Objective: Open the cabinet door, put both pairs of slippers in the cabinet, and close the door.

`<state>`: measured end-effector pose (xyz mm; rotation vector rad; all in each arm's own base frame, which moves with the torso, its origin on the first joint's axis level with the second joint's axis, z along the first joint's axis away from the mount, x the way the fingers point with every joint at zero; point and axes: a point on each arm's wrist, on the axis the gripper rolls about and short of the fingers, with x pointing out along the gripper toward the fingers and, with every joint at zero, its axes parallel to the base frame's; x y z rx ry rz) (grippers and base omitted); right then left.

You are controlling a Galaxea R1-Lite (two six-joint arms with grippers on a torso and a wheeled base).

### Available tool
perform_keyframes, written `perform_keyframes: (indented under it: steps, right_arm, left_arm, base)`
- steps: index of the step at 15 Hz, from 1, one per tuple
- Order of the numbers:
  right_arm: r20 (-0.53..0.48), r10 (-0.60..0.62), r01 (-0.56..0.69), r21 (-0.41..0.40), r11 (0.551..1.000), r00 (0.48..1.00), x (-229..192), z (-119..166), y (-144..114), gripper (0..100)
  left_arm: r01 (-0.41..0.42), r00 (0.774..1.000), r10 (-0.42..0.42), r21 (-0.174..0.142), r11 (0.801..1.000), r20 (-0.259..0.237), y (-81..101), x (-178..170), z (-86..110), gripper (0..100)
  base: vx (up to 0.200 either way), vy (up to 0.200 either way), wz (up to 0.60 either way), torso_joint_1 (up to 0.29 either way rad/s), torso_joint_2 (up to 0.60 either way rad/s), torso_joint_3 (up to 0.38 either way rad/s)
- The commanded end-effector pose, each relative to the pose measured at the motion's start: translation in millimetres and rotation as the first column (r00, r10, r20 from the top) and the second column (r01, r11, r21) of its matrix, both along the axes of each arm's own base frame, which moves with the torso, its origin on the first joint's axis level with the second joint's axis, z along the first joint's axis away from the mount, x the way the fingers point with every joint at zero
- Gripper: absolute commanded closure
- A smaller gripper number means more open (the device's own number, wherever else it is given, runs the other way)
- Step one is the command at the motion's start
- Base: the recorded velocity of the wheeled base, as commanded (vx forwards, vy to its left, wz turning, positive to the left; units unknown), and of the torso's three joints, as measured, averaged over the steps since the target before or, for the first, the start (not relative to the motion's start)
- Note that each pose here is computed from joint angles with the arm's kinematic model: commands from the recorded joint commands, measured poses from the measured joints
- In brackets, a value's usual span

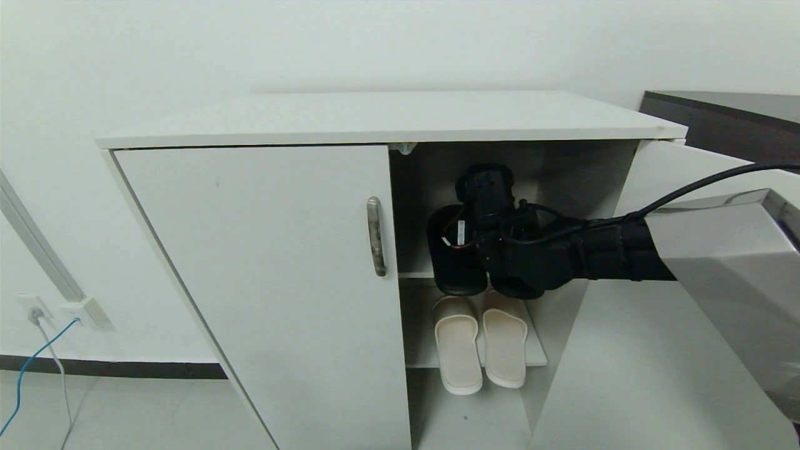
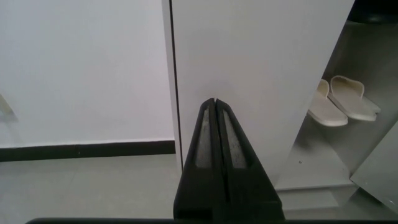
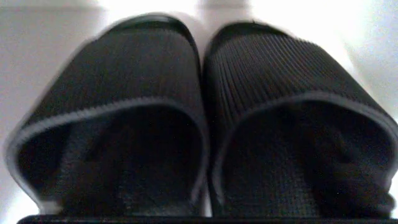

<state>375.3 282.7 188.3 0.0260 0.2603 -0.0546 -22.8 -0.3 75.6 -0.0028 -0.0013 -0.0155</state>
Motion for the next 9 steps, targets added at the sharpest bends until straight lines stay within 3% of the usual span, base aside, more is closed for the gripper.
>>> perform_keyframes:
  steps: [1, 9]
  right_arm:
    - [0.004, 0.011, -0.011, 0.004, 1.0, 1.0, -13.8, 12.5, -3.9, 0]
    - [-0.026, 0.101, -0.101, 0.012, 0.995, 0.995, -85.2, 25.3, -8.8, 0]
  left_arm:
    - [0.0, 1.0, 0.0, 0.0, 1.0, -0.001, 0.0, 0.1, 0.1, 100]
    - [0.0, 1.0, 0.0, 0.0, 1.0, 0.0, 0.0, 0.0, 0.0, 100]
  base:
    - [0.0, 0.0, 0.0, 0.0, 0.0, 0.0]
    - [0.0, 0.0, 0.0, 0.0, 0.0, 0.0]
